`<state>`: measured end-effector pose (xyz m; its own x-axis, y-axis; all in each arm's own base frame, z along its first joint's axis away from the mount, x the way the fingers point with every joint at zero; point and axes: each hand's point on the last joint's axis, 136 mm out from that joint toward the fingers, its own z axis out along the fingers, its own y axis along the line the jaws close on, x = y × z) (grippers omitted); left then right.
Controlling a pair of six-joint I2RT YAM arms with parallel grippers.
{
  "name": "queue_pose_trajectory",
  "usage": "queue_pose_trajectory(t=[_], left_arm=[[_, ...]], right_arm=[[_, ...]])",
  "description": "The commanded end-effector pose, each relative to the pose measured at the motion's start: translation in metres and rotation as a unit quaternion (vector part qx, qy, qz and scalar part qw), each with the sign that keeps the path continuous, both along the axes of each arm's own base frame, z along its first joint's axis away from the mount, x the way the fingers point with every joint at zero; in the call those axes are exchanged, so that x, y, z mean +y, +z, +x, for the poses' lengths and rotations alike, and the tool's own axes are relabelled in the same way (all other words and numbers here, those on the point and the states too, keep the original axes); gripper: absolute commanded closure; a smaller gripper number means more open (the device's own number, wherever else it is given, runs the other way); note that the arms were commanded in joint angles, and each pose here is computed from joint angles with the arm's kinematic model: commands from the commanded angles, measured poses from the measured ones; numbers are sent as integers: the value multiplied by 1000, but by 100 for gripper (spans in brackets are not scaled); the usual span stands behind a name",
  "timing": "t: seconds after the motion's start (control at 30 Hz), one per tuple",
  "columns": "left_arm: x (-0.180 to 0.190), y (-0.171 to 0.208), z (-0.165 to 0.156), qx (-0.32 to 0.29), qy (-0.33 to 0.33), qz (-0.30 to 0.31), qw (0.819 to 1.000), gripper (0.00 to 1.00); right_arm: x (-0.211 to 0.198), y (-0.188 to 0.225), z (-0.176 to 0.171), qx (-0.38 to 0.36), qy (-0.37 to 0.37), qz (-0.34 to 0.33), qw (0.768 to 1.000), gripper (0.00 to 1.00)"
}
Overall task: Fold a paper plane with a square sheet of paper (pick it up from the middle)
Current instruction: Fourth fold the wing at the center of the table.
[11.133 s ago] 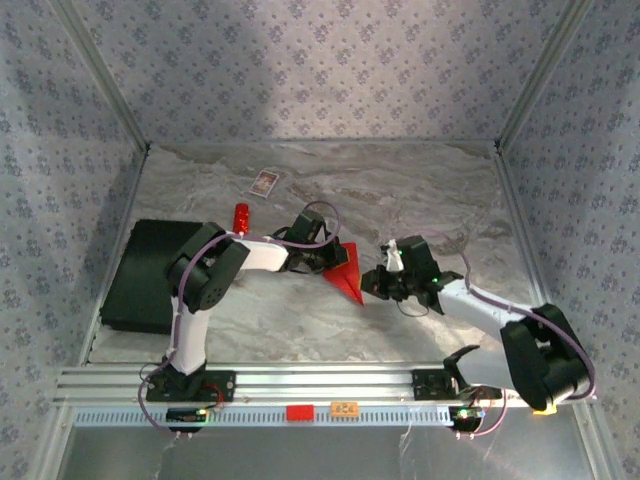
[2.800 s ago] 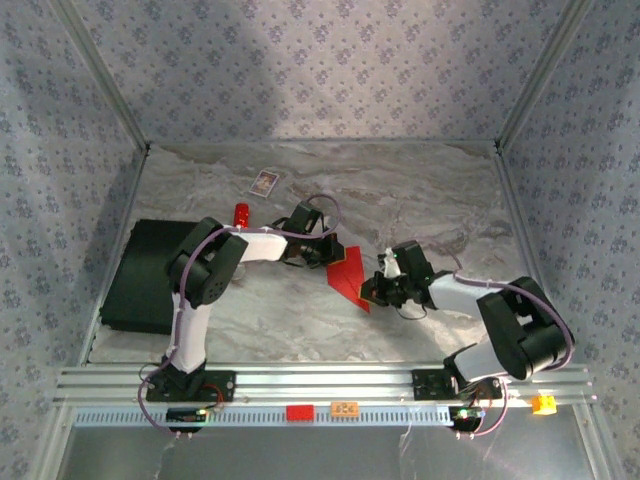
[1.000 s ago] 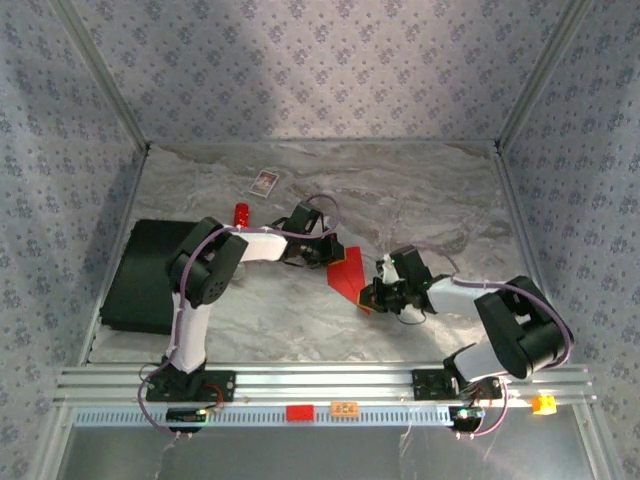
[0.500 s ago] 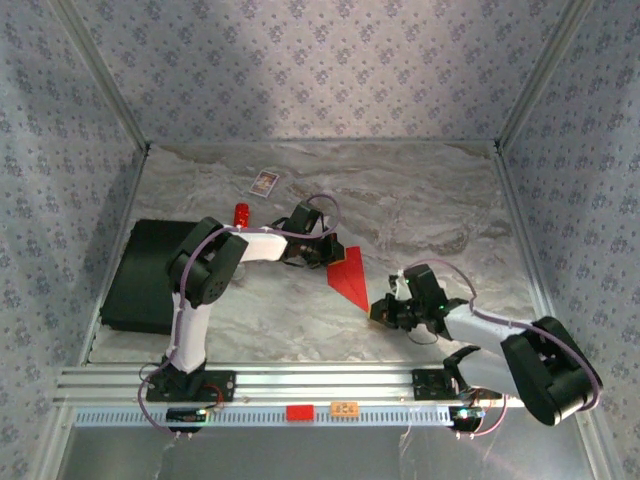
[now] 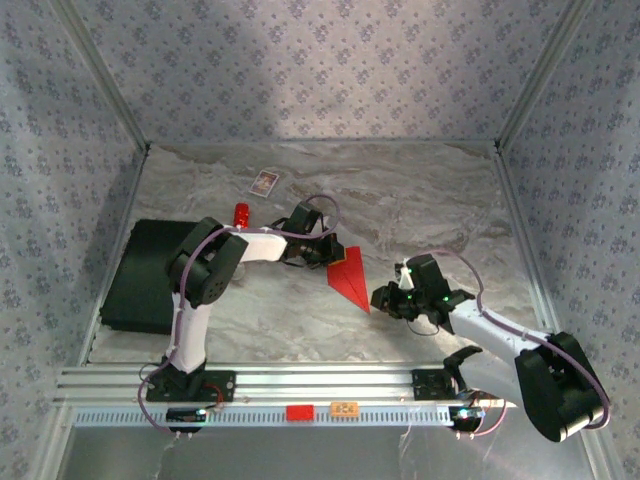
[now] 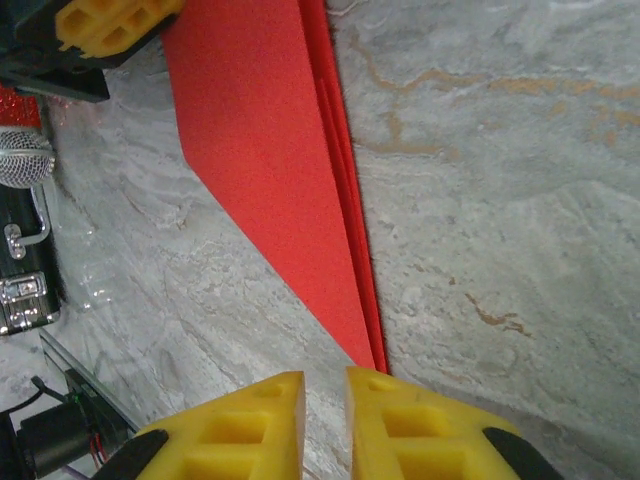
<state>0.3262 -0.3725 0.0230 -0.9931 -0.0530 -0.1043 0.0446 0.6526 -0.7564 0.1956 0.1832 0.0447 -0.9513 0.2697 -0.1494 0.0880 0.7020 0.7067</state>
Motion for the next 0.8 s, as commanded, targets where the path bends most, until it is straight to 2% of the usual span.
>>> queue_pose_trajectory(t=[0.0, 0.1, 0.53, 0.77], left_arm=[[27, -39, -11, 35, 22, 65, 997, 100], [26, -37, -10, 34, 22, 63, 997, 100], [26, -39, -10, 37, 21, 65, 997, 100], [26, -38, -10, 37, 22, 65, 997, 100]], right_arm=[[-2, 1, 5, 11, -18, -6, 1000, 76], [-5, -1, 7, 22, -26, -17, 999, 73], [12, 7, 11, 20, 4, 15, 1000, 74], [32, 20, 24, 3, 30, 43, 999, 85]])
